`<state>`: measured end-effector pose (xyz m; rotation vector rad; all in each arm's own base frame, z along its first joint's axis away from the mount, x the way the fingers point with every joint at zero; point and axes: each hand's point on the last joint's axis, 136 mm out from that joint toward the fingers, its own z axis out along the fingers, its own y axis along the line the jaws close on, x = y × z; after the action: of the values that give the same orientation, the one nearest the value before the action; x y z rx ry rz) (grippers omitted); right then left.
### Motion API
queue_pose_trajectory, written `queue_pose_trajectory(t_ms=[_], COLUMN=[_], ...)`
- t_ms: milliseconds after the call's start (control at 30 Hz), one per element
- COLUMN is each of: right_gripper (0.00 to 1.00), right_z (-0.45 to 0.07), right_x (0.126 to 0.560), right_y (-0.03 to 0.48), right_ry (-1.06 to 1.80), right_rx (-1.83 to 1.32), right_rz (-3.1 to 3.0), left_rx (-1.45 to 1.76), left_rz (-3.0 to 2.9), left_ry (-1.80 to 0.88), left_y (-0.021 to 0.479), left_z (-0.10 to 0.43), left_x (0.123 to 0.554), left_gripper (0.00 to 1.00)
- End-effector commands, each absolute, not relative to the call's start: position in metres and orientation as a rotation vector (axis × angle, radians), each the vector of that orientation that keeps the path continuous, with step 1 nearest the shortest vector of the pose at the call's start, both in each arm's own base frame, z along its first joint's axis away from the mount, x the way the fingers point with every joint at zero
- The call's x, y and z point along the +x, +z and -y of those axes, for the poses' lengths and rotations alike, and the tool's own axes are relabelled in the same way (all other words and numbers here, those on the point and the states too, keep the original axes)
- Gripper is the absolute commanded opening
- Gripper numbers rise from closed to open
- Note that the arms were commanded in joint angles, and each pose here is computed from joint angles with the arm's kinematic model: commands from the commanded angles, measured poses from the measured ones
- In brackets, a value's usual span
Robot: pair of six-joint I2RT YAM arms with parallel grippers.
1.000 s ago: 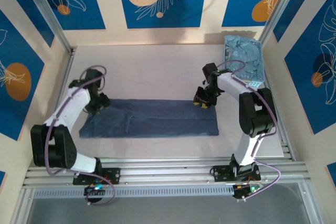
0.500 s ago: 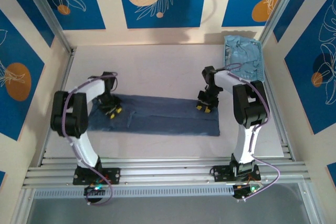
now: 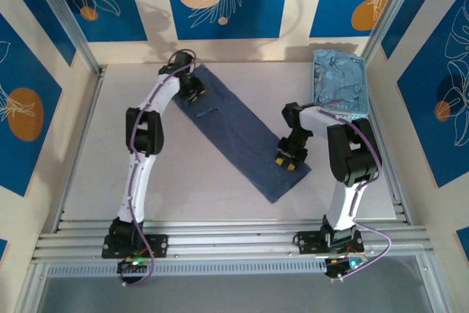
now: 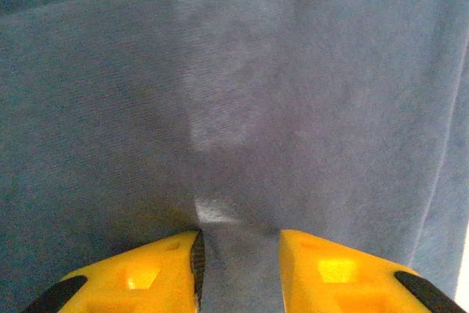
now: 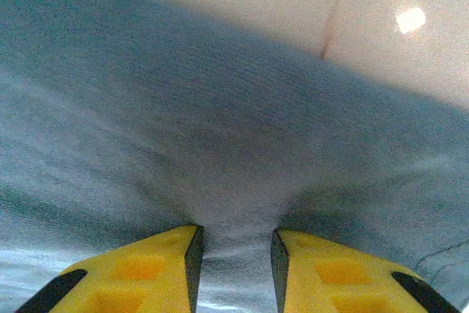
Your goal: Fold and stack the t-shirts
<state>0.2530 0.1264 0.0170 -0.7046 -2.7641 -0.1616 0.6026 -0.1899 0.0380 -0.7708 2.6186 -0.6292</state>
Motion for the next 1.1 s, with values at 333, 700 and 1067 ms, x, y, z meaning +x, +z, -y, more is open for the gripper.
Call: queue_pose_trajectory(t_ms=[333, 700, 1067], right_gripper=[0.34, 0.39, 0.32], right_z=[-0.222, -0.196, -0.199], right_x=[0.198, 0.246, 0.308], right_y=[0.025, 0.091, 0.074], right_ry=[-0.314, -0.66, -0.784], right_rx=[-0.68, -0.849, -0.599], right_rz=[2.605, 2.611, 2.824], left_rx=[-0.606, -0.595, -0.923], left_rz=[-2.406, -2.559, -2.726], left_ry=[-1.021, -0.898, -0.836], left_y=[0.061, 0.146, 0.059], left_z=[0.27, 0.268, 0.275], left_x=[0.647, 0.558, 0.46], left_gripper=[0.48, 0.49, 0.35])
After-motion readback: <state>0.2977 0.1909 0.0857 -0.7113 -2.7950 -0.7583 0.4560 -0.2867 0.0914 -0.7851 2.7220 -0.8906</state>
